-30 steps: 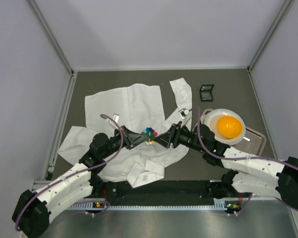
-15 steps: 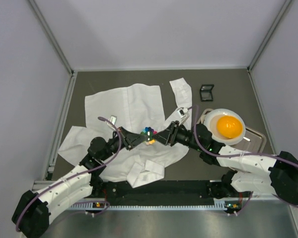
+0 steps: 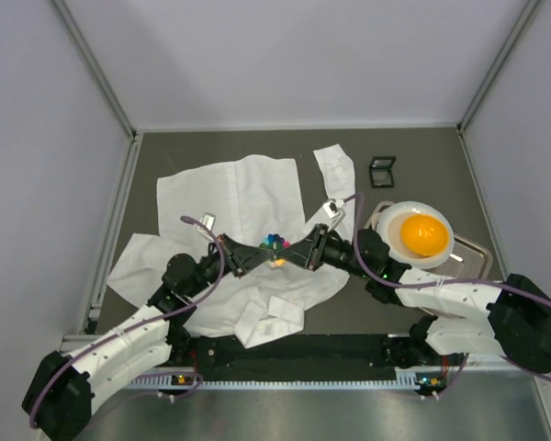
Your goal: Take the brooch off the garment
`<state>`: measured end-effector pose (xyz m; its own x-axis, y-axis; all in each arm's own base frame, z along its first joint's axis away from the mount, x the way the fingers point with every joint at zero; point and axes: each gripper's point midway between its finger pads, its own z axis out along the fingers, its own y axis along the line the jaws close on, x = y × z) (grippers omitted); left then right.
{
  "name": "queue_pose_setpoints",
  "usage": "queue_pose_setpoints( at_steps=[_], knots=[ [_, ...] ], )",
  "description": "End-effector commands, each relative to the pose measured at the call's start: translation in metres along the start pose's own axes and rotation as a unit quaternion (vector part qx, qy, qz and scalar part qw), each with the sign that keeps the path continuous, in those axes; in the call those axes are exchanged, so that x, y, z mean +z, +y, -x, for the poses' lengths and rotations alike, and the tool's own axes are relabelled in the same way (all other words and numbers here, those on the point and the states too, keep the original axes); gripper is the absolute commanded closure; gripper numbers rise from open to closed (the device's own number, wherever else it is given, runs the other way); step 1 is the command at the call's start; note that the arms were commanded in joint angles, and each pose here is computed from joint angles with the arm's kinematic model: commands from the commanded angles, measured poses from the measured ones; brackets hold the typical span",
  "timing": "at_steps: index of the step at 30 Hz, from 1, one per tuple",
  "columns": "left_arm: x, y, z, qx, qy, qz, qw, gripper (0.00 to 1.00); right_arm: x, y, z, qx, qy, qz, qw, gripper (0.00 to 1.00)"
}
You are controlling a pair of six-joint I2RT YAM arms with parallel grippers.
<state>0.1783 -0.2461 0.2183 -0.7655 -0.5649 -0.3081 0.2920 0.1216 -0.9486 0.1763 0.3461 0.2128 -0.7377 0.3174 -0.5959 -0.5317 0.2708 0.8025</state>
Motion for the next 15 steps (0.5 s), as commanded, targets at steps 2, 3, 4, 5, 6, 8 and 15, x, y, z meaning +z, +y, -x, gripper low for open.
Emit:
queue_pose_setpoints(
  at_steps=[2,3,4,5,6,8,15],
  knots=[
    [-0.0018,-0.0182,-0.0011,0.015,0.004,-0.042,0.999,1.00,0.0085,0.0310,0.0169,-0.007,-0.018,0.054,0.998,0.89],
    [-0.0021,-0.0185,-0.0012,0.016,0.004,-0.044,0.999,1.00,0.0086,0.0309,0.0154,-0.007,-0.016,0.054,0.998,0.99],
    [-0.0025,-0.0181,-0.0027,0.016,0.008,-0.044,0.999,1.00,0.0086,0.0291,0.0145,-0.006,-0.014,0.052,0.999,1.00],
    [-0.0030,-0.0190,-0.0033,0.017,0.010,-0.046,0.999,1.00,0.0082,0.0287,0.0153,-0.007,-0.015,0.052,0.999,1.00],
    [-0.0033,-0.0198,-0.0034,0.018,0.010,-0.048,0.999,1.00,0.0074,0.0259,0.0146,-0.005,-0.014,0.050,0.999,1.00],
    [-0.0040,-0.0194,-0.0047,0.021,0.013,-0.048,0.999,1.00,0.0057,0.0265,0.0150,-0.008,-0.016,0.056,0.998,1.00],
    [-0.0044,-0.0161,-0.0058,0.036,0.019,-0.034,0.999,0.90,0.0027,0.0350,0.0157,-0.011,-0.012,0.074,0.997,1.00]
  ],
)
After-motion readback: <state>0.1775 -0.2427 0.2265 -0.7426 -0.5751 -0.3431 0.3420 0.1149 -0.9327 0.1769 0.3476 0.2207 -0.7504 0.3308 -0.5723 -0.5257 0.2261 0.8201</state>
